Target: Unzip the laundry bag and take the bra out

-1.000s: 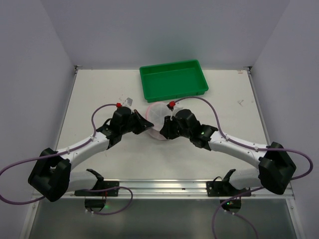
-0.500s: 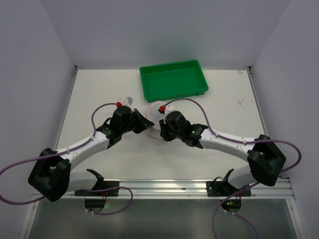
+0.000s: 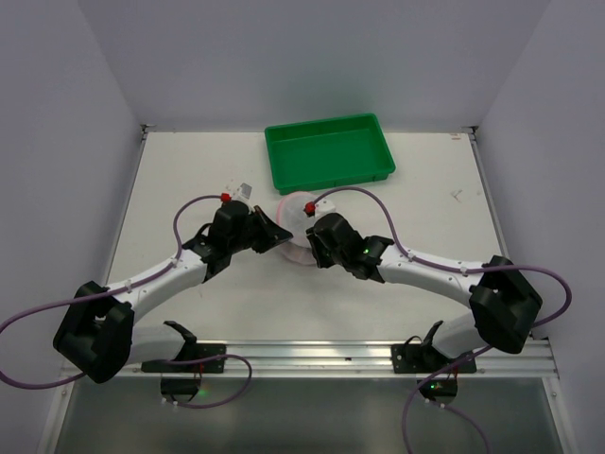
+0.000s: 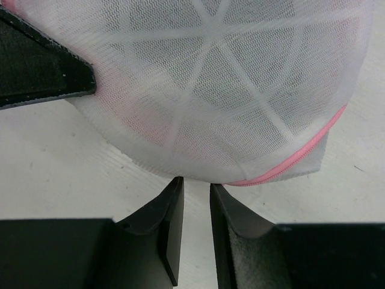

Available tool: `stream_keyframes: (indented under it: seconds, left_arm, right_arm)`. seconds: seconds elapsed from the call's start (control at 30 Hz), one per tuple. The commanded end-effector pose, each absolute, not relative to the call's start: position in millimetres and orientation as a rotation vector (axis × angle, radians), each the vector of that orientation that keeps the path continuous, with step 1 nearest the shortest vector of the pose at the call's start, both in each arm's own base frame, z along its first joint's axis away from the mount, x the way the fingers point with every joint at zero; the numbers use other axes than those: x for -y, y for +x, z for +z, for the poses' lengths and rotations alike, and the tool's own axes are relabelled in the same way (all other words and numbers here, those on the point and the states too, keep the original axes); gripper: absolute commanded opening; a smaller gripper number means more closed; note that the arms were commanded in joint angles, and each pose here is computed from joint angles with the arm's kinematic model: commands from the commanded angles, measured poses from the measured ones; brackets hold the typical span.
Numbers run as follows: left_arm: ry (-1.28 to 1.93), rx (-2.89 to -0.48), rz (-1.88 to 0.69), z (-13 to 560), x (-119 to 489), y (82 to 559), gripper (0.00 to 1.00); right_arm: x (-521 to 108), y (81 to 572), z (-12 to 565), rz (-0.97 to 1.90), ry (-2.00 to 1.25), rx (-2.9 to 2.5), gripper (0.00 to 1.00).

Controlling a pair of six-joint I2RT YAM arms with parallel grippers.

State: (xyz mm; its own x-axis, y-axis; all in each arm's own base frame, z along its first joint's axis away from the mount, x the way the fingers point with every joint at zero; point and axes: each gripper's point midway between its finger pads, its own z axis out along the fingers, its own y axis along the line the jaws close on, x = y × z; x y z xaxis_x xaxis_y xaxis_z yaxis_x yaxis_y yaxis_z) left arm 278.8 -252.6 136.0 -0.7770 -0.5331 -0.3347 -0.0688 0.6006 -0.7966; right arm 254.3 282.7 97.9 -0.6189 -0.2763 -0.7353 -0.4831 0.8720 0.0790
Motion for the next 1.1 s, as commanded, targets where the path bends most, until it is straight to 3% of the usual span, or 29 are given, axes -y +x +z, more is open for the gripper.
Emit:
stream_keyframes:
  seconds: [0.0, 0.43, 0.67, 0.93, 1.07]
  left_arm:
    - [-0.438, -2.226, -1.15, 158.7, 259.2, 284.6, 0.0]
    - [-0.422, -2.24, -1.171, 156.7, 262.2, 280.7, 0.0]
    - [-0.427, -2.242, -1.19, 153.6, 263.2, 277.5, 0.0]
    - [-0.43, -2.239, -1.182, 152.4, 262.1, 278.1, 0.0]
    - [-0.444, -2.231, -1.192, 152.3, 262.5, 278.8, 0.0]
  right_arm:
    - [-282.5, 263.9, 118.2, 0.331, -0.496, -2.217, 0.27]
    - [-309.8, 271.8, 119.9, 0.612, -0.371, -2.193, 0.3]
    - [-333.9, 259.9, 177.2, 1.109, -0.432, -1.955, 0.3]
    - [-326.4, 218.9, 228.7, 1.398, -0.53, -1.771, 0.32]
    - [-307.6, 242.2, 212.7, 1.204, -0.4, -1.904, 0.32]
